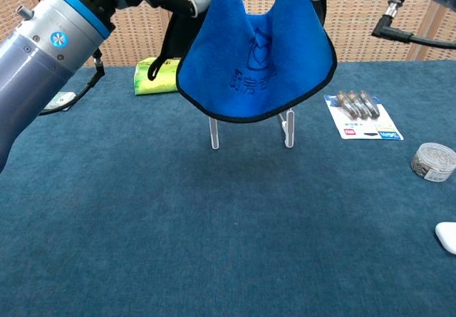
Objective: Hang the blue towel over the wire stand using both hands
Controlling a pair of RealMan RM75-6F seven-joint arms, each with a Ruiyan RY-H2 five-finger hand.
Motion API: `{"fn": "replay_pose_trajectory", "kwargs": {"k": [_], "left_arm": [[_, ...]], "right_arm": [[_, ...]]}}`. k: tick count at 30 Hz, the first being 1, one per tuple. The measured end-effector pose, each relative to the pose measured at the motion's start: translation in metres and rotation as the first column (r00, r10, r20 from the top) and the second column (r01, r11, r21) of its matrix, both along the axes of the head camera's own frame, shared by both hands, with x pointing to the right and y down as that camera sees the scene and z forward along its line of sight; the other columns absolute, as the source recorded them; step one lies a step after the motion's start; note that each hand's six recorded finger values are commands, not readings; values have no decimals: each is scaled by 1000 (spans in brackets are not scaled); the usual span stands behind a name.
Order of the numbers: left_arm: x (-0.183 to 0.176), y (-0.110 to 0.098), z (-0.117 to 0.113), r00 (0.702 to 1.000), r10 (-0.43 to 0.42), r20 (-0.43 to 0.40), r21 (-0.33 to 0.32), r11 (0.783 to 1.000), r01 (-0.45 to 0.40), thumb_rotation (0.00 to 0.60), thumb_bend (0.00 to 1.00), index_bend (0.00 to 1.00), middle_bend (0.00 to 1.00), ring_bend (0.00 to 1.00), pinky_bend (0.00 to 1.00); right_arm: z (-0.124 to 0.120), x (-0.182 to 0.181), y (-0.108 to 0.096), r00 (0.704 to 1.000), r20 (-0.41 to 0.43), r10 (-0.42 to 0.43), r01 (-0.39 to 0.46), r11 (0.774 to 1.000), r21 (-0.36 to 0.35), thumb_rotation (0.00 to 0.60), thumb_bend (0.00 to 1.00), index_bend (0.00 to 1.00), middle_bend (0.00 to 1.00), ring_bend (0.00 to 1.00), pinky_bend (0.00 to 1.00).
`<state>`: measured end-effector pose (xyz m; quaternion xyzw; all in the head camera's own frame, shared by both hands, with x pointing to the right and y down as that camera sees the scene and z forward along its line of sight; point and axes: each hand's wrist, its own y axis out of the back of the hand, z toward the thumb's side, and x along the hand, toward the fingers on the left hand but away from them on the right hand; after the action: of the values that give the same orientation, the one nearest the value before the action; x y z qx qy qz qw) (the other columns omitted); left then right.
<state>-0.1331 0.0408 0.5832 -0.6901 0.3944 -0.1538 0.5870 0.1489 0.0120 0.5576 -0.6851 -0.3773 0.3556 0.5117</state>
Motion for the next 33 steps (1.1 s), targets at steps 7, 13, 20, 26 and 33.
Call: {"fn": "replay_pose_trajectory", "kwargs": {"k": [7,13,20,26,33], "left_arm": [[-3,-26,3,998,-44,37,-9,999,44,600,427,672,0,0,0],[-10,-44,14,995,-78,62,-32,996,80,600,427,672,0,0,0],[-18,-56,28,991,-119,53,-81,989,123,600,426,672,0,0,0],[-29,-67,44,984,-161,76,-120,978,170,600,426,672,0,0,0],[-38,-69,64,978,-156,137,-139,975,175,600,428,672,0,0,0]], "right_arm": [[6,3,-29,998,-37,45,-46,999,-3,600,672,686,46,0,2],[17,8,-48,995,-52,80,-81,997,-13,600,672,686,46,0,2],[30,10,-54,994,-56,95,-97,994,-41,600,672,686,48,0,10],[52,19,-56,990,-99,104,-111,992,-62,600,672,686,49,0,10],[84,22,-50,987,-123,103,-117,987,-113,600,672,686,49,0,10]]}}
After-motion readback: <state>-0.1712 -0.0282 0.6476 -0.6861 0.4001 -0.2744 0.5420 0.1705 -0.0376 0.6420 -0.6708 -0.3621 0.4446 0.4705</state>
